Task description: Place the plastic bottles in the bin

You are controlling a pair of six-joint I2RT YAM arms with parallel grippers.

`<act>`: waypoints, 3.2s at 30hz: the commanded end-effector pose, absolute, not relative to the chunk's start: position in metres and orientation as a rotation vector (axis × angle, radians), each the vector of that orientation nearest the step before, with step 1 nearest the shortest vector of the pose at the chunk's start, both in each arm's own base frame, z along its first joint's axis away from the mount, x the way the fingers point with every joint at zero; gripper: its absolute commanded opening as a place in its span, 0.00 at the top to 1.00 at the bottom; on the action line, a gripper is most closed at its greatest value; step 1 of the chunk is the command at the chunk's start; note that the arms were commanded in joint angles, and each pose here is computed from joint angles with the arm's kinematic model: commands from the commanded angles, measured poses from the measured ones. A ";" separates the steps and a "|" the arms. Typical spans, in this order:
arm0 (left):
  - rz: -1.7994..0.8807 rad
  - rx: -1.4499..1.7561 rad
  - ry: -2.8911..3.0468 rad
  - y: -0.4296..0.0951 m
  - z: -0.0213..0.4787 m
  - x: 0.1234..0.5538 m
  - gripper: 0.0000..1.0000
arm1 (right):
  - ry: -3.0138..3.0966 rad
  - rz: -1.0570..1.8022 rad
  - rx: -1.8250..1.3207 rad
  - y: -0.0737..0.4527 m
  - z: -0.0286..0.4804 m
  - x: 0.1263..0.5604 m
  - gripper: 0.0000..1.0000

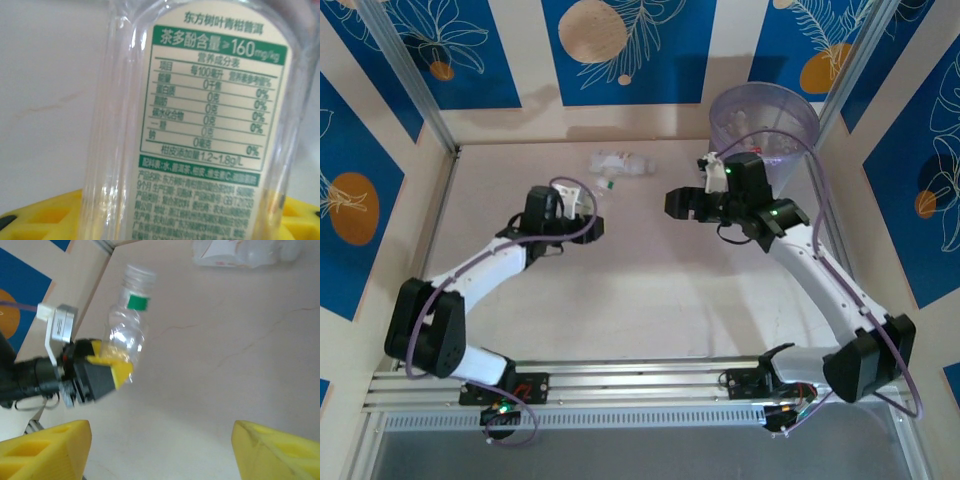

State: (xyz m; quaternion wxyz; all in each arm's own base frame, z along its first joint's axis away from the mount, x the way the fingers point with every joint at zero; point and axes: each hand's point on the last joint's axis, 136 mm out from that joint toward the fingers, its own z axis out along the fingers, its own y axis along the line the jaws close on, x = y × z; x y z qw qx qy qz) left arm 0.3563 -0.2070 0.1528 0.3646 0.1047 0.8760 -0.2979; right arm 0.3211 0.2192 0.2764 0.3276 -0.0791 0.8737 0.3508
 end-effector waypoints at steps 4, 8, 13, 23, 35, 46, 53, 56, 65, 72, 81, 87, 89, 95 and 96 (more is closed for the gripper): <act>-0.978 0.254 2.081 -0.243 0.181 0.331 0.67 | 2.233 1.038 -0.228 0.258 0.285 0.346 0.17; -0.977 0.334 2.083 -0.252 0.180 0.320 0.68 | 2.249 1.064 -0.235 0.273 0.276 0.357 0.13; -0.993 0.403 2.077 -0.266 0.181 0.316 0.69 | 2.280 1.076 -0.264 0.291 0.264 0.366 0.14; -1.006 0.454 2.076 -0.282 0.180 0.316 0.70 | 2.314 1.096 -0.272 0.311 0.244 0.378 0.24; -0.996 0.482 2.080 -0.286 0.179 0.315 0.74 | 2.335 1.059 -0.247 0.316 0.231 0.390 0.45; -0.992 0.490 2.078 -0.286 0.180 0.314 0.26 | 2.330 1.035 -0.247 0.313 0.230 0.391 0.63; -1.003 0.498 2.073 -0.281 0.183 0.305 0.00 | 2.280 0.987 -0.275 0.308 0.250 0.397 0.65; -1.001 0.486 2.081 -0.276 0.181 0.298 0.00 | 2.232 0.914 -0.294 0.295 0.271 0.404 0.67; -1.011 0.443 2.089 -0.262 0.171 0.279 0.00 | 2.038 0.565 -0.313 0.231 0.359 0.434 0.67; -0.964 0.461 2.161 -0.261 0.159 0.283 0.00 | 1.837 0.338 -0.214 0.161 0.440 0.443 0.67; -1.030 0.440 2.180 -0.274 0.154 0.290 0.00 | 1.688 0.166 0.021 0.065 0.491 0.457 0.67; -0.981 0.406 2.197 -0.266 0.152 0.292 0.00 | 1.689 0.056 0.128 0.020 0.477 0.480 0.67; -0.974 0.403 2.200 -0.265 0.152 0.292 0.00 | 1.709 0.050 0.146 0.011 0.468 0.489 0.67; -0.963 0.394 2.195 -0.263 0.155 0.293 0.00 | 1.809 0.103 0.138 0.009 0.431 0.516 0.67; -0.961 0.393 2.196 -0.263 0.155 0.293 0.00 | 1.828 0.111 0.133 0.011 0.423 0.520 0.67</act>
